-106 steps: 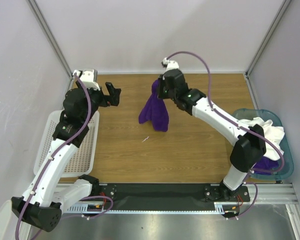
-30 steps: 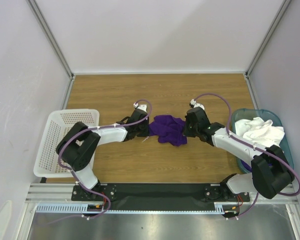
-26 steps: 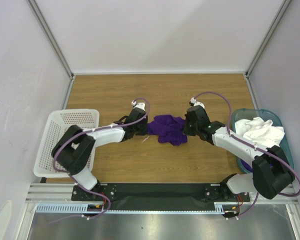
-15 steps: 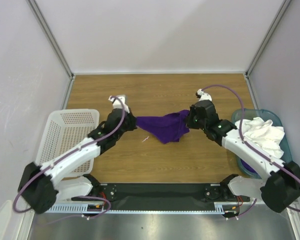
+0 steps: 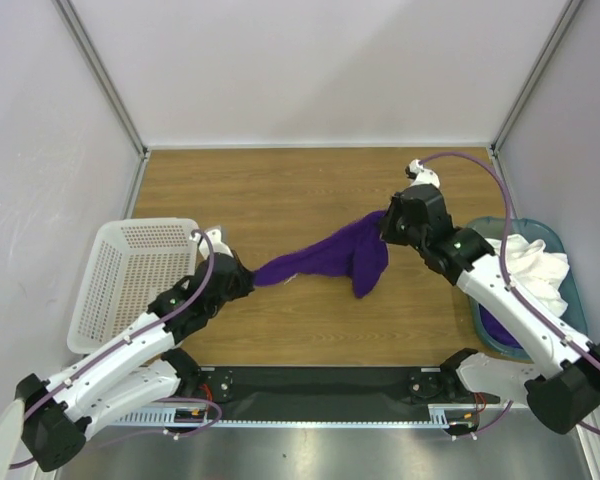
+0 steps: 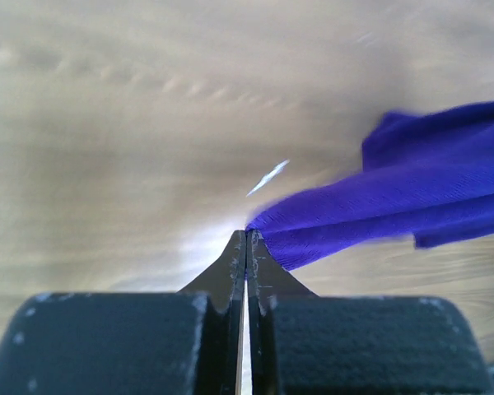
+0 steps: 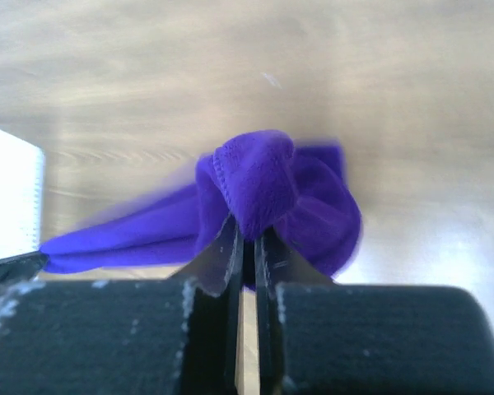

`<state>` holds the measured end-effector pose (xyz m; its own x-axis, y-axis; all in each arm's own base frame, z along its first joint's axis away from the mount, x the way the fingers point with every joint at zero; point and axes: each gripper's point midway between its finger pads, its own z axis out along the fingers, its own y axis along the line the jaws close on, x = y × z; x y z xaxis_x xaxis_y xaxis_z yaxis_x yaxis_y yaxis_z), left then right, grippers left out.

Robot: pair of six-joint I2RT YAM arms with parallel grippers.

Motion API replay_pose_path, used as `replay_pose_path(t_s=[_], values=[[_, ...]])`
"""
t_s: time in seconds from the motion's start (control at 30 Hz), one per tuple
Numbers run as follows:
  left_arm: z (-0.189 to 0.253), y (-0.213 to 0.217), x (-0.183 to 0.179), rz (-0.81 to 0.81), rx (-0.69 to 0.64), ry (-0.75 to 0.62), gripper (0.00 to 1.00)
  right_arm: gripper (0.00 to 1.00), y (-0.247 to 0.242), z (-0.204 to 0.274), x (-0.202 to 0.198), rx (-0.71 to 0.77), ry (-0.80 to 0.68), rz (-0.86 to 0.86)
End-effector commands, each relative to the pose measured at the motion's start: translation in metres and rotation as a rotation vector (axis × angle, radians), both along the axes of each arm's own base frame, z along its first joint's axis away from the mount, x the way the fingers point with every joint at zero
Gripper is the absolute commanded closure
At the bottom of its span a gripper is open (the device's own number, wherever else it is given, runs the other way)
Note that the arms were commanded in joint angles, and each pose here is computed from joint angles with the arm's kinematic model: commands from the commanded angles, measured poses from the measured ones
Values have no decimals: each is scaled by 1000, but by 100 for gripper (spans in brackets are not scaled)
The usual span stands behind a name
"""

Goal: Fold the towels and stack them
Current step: Flatten out the crumpled towel

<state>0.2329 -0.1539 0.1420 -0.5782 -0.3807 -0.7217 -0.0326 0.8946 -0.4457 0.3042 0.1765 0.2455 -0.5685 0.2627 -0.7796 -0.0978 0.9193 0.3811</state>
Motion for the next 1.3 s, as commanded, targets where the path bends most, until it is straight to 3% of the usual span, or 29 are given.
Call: replay_pose_path(t_s=[0.0,0.17,0.47,0.57,0.67,0.7,0.77,0.8,0.9,1.03,1.07,1.13,1.17,1.27], values=[[-43,24,-20,92,56,132,100,100,-31,-37,1,-95,133,-171],[-64,28,-23,109,87,172,100,100,-25,-82,-6,-89,265,-196],[-74,31,-23,96,132,180,96,100,0,-111,-4,-65,320,-166],[-72,26,-23,59,113,160,81,100,3,-119,-16,-90,337,-154],[-66,17,-22,10,105,152,57,100,4,-126,-33,-91,349,-144],[-60,14,-20,-4,101,139,40,100,4,-122,-37,-72,336,-140],[-51,4,-19,-75,96,117,31,100,2,-133,-51,-64,361,-132],[-43,-2,-17,-103,82,97,23,97,1,-130,-55,-43,353,-124],[-27,-23,-12,-199,32,36,18,87,-2,-148,-77,-36,408,-95],[-24,-35,-2,-208,16,27,17,61,-11,-170,-106,-46,489,-67],[-21,-38,2,-204,15,27,17,50,-15,-174,-113,-54,513,-73],[-28,-44,7,-209,37,50,17,41,-18,-182,-124,-69,552,-62],[-20,-51,13,-216,35,29,17,31,-21,-184,-128,-81,565,-59],[-15,-62,31,-222,84,19,17,20,-24,-176,-130,-99,559,-51]])
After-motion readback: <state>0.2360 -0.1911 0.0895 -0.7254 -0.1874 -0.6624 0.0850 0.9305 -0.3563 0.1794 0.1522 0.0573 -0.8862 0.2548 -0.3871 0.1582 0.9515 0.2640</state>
